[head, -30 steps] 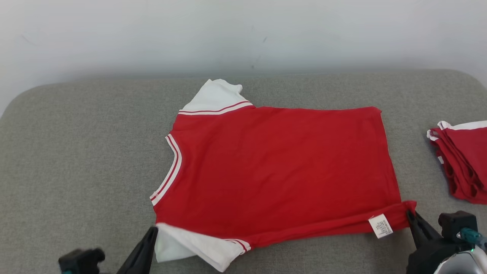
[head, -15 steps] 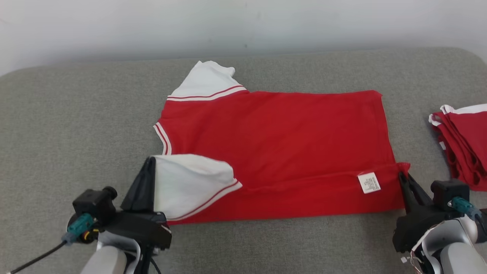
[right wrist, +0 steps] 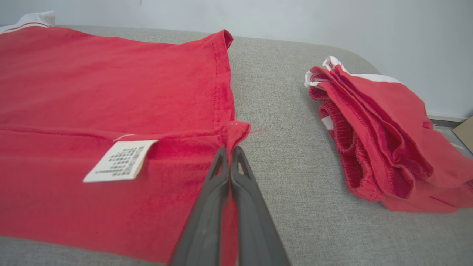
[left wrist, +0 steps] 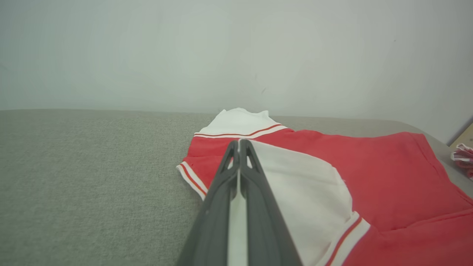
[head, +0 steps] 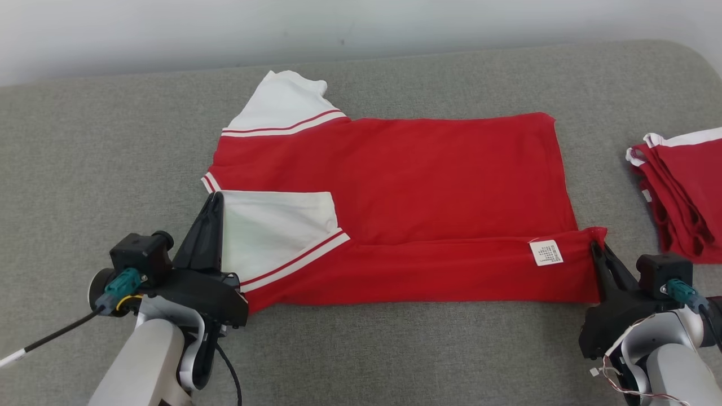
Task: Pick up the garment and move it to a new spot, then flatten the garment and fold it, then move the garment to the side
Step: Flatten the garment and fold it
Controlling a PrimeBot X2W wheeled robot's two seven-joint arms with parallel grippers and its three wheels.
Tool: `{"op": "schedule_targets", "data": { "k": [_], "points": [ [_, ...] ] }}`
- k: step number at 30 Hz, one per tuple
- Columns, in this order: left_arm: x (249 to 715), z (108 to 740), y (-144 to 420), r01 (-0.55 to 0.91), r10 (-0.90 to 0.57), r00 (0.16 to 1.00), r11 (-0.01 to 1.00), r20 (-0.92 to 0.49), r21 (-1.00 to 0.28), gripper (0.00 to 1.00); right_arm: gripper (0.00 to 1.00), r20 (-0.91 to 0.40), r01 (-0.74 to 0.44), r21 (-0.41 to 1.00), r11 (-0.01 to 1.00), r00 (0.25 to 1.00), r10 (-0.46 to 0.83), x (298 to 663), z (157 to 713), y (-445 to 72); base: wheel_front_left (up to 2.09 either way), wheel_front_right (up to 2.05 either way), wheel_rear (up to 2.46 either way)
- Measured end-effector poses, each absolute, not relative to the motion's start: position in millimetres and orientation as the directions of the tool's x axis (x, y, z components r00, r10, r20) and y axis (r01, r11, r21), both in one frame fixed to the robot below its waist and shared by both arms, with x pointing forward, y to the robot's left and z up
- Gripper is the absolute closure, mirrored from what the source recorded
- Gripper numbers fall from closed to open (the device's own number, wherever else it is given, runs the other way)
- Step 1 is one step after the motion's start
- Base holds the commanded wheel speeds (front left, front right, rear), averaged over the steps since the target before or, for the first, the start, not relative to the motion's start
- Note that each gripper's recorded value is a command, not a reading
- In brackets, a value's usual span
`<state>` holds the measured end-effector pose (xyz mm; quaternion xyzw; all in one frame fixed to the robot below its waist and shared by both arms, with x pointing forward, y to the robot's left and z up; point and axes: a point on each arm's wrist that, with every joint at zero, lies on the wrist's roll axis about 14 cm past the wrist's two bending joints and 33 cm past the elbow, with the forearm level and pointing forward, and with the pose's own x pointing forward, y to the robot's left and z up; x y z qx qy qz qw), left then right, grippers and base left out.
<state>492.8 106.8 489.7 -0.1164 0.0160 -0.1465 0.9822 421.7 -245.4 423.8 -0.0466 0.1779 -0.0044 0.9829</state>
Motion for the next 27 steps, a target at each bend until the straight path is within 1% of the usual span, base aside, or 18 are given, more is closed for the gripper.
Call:
{"op": "schedule_targets", "data": {
  "k": [9, 10, 11, 17, 21, 23, 27],
  "points": [
    [503.5, 480.3, 106.6, 0.270, -0.283, 0.959, 0.940, -0.033, -0.209, 1.00, 1.00, -0.333, -0.006, -0.092, 0.996, 0.943, -0.025, 427.5, 423.2, -245.9, 0.00, 0.00, 0.00],
    [504.5, 481.6, 108.0, 0.265, -0.276, 0.961, 0.944, -0.030, -0.196, 0.55, 0.00, -0.333, -0.007, -0.091, 0.996, 0.943, -0.024, 427.7, 422.8, -245.5, 0.00, 0.00, 0.00],
    [505.4, 483.4, 109.3, 0.261, -0.270, 0.962, 0.947, -0.026, -0.187, 0.00, 0.00, -0.335, -0.009, -0.090, 0.996, 0.942, -0.022, 427.9, 422.1, -244.8, 0.00, 0.00, 0.00],
    [501.9, 487.3, 116.6, 0.241, -0.247, 0.969, 0.960, -0.024, -0.142, 0.00, 0.00, -0.293, -0.025, -0.065, 0.998, 0.956, 0.005, 431.7, 432.9, -235.6, 0.00, 0.00, 0.00],
    [488.3, 483.1, 126.1, 0.215, -0.220, 0.975, 0.970, -0.035, -0.117, 0.00, 0.00, -0.276, -0.006, -0.033, 0.999, 0.961, -0.003, 429.0, 442.6, -237.4, 0.00, 0.00, 0.00],
    [477.4, 475.2, 131.0, 0.203, -0.210, 0.976, 0.973, -0.056, -0.109, 0.00, 0.00, -0.291, 0.018, -0.015, 1.000, 0.956, -0.021, 423.7, 442.6, -242.1, 0.00, 0.00, 0.00],
    [454.2, 450.2, 142.0, 0.179, -0.191, 0.971, 0.980, -0.147, -0.092, 0.00, 0.00, -0.326, 0.059, 0.011, 0.998, 0.944, -0.052, 411.3, 439.9, -248.0, 0.00, 0.00, 0.00]
  ]
}}
